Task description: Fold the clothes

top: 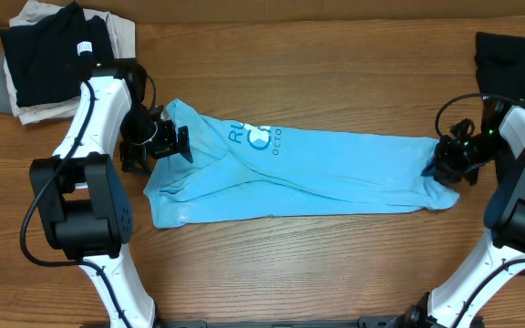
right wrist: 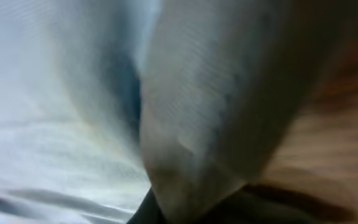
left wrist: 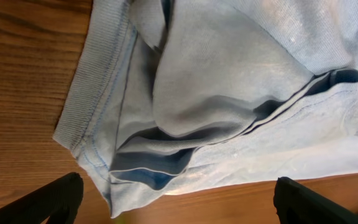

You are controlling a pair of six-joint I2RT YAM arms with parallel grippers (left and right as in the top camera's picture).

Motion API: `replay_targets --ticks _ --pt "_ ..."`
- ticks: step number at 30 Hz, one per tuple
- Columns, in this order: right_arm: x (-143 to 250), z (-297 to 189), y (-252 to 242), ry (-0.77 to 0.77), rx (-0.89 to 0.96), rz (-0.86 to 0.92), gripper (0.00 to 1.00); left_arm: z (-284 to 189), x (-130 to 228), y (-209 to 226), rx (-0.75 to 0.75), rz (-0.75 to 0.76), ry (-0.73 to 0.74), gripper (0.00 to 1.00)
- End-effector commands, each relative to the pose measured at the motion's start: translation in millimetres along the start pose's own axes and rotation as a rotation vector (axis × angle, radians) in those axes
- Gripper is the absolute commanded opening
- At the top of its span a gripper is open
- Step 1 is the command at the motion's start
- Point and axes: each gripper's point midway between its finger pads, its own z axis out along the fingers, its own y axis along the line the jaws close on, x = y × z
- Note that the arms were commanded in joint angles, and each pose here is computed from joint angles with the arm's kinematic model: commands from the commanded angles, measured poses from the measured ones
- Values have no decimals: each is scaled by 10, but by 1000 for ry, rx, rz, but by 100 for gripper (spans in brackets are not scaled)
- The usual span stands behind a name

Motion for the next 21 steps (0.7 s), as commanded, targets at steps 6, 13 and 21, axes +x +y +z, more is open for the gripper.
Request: replay_targets --ticks 6,13,21 --pt "-203 -645 -48 -123 133 130 4 -116 3 -75 12 17 -34 100" --pt "-107 -847 280 -151 148 53 4 -115 38 -71 11 13 -19 100" --pt "191 -644 842 -80 168 -74 4 -115 50 -69 10 12 -15 100"
